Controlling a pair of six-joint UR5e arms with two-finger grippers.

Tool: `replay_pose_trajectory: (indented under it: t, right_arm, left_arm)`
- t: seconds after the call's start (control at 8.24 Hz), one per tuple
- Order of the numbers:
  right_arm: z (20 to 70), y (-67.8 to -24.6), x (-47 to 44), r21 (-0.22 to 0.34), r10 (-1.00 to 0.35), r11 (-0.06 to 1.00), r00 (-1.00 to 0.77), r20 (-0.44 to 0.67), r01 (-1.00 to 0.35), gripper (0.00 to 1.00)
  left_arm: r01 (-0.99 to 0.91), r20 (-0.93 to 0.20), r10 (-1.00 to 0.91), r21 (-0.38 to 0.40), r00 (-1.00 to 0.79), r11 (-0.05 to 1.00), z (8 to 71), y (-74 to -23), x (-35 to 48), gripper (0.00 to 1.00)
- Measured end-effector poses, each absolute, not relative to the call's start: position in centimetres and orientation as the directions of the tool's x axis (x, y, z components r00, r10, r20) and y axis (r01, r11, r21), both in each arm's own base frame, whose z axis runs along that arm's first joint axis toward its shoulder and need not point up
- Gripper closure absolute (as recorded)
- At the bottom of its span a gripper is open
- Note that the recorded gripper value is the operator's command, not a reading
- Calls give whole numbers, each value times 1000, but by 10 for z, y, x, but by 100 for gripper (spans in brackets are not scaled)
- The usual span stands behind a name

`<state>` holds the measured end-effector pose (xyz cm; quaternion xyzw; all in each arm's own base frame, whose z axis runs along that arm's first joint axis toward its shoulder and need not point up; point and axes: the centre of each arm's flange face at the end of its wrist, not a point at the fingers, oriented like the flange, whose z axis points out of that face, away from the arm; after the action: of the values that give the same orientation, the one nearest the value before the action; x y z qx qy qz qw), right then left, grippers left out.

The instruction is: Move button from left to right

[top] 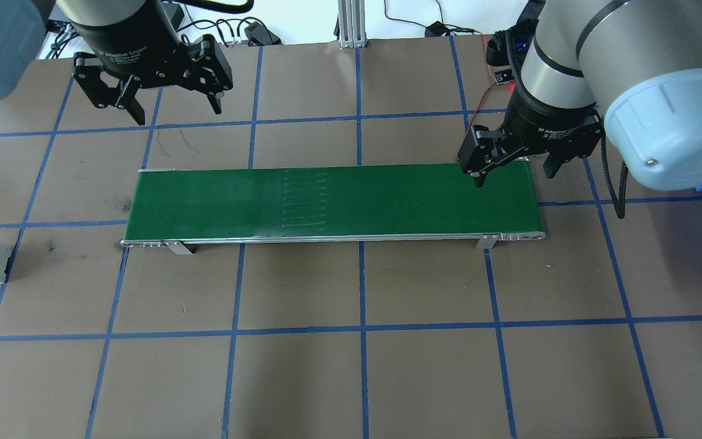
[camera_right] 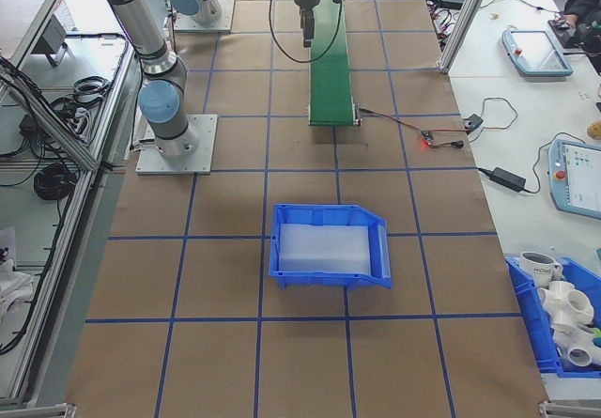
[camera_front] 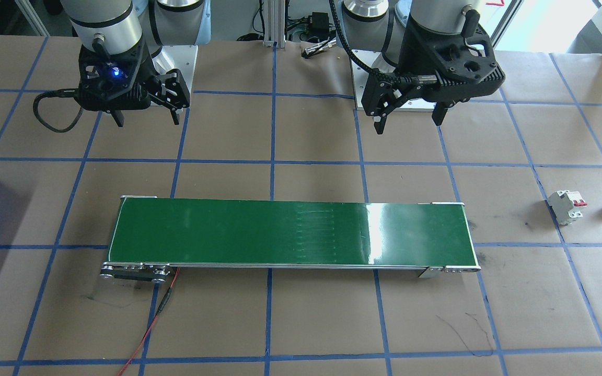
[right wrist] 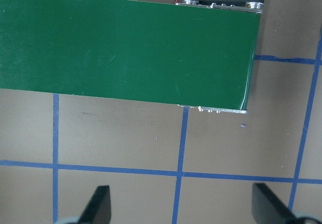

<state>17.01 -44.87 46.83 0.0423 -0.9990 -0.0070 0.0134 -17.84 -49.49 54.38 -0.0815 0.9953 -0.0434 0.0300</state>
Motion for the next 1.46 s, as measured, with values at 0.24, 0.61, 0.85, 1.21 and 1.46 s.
replay_pose_trajectory:
  t: [0.24, 0.61, 0.85, 1.21, 1.46]
  right_arm:
    - [469, -448, 170, 14, -85, 996, -996, 26, -85, 0]
    - [470, -448, 170, 9, -84, 996, -996, 28, -84, 0]
    - [470, -448, 170, 10, -84, 996, -996, 29, -84, 0]
    - [469, -448, 170, 11, -85, 996, -996, 29, -85, 0]
    - [469, -448, 170, 12, -84, 996, -996, 29, -84, 0]
  left_arm:
    - [-159, -53, -165, -95, -985, 983, 546, -494, -175, 0]
    - [-235, -49, -241, -106, -969, 966, 541, -502, -134, 0]
    - [-303, -49, -312, -141, -949, 943, 541, -518, -56, 0]
    - [-257, -99, -268, -114, -958, 960, 533, -516, 108, 0]
    - [-198, -113, -203, -54, -973, 979, 516, -492, 229, 0]
